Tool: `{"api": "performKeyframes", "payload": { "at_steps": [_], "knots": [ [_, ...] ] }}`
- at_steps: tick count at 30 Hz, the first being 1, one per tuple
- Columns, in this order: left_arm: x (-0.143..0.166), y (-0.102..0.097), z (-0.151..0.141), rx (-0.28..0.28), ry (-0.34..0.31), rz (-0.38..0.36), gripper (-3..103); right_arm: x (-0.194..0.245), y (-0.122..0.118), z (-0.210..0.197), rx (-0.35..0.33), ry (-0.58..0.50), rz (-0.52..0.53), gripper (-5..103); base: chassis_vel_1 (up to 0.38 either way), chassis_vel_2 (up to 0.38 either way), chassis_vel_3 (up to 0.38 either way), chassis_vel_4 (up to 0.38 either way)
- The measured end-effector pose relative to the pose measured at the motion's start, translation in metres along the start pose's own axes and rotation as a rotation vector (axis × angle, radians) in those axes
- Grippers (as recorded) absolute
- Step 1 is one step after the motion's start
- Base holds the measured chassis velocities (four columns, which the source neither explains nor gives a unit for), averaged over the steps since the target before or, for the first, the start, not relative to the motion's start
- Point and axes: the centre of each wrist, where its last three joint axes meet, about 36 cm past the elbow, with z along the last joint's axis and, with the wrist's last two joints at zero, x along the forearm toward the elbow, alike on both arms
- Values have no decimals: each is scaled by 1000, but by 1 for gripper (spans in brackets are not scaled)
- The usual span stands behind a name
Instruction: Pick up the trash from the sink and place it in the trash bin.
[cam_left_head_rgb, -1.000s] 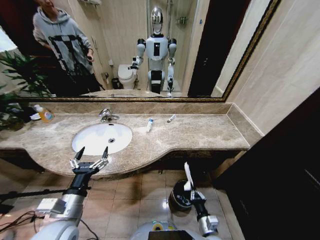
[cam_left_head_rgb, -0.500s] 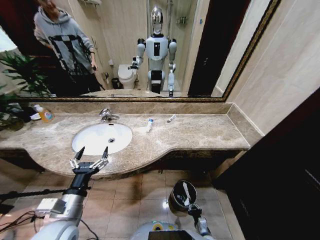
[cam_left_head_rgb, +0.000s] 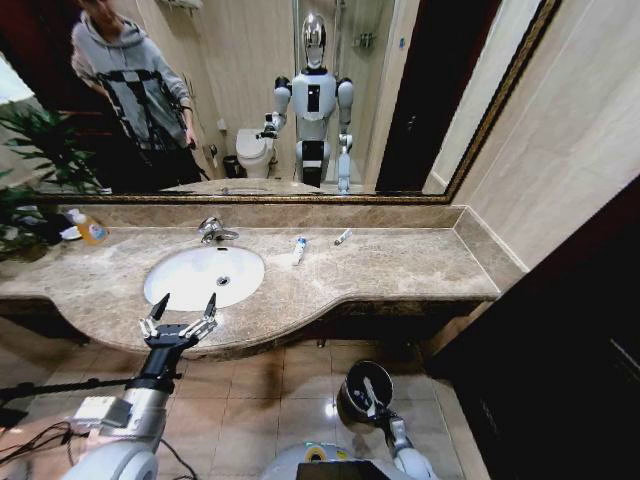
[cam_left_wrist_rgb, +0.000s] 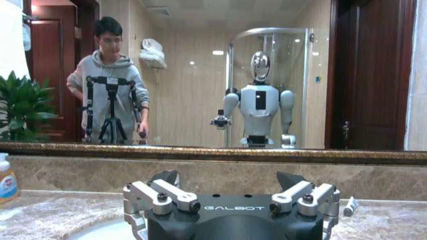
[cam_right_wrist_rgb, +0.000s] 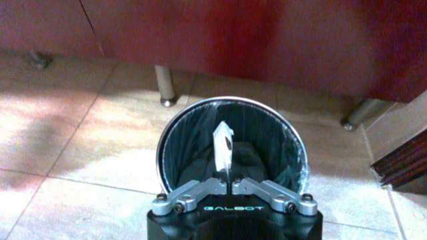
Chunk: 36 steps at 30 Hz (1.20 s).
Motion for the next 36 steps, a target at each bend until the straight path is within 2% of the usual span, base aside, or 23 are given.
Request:
{"api": "performKeyframes", "payload": {
  "at_steps": [4,12,13,15,17,18,20,22,27,30,31,33,35,36],
  "knots": [
    [0,0,0,0,0,0,100,-23,-2,-9,41,45,-3,0,0,0,0,0],
    [0,0,0,0,0,0,100,-40,-6,-13,70,118,-5,0,0,0,0,0],
    [0,0,0,0,0,0,100,-41,-5,-11,69,135,-9,4,0,0,0,0],
    [0,0,0,0,0,0,100,-42,-5,-9,67,147,-12,4,0,0,0,0],
    [0,0,0,0,0,0,100,-43,-5,-8,66,157,-14,16,0,0,0,0],
    [0,0,0,0,0,0,100,-43,-5,-8,66,157,-14,16,0,0,0,0],
    [0,0,0,0,0,0,100,-44,-4,-9,66,159,-15,27,0,0,0,0],
    [0,0,0,0,0,0,100,-44,-4,-9,66,159,-16,27,0,0,0,0],
    [0,0,0,0,0,0,100,-43,-2,-9,65,156,-18,54,0,0,0,0],
    [0,0,0,0,0,0,100,-42,-2,-7,66,155,-18,59,0,0,0,0],
    [0,0,0,0,0,0,100,-41,-2,-7,66,152,-17,70,0,0,0,0],
    [0,0,0,0,0,0,100,-40,-3,-7,66,149,-16,70,0,0,0,0],
    [0,0,0,0,0,0,100,-38,-3,-7,64,140,-13,81,0,0,0,0],
    [0,0,0,0,0,0,100,-37,-4,-7,64,137,-12,81,0,0,0,0]
  ]
}}
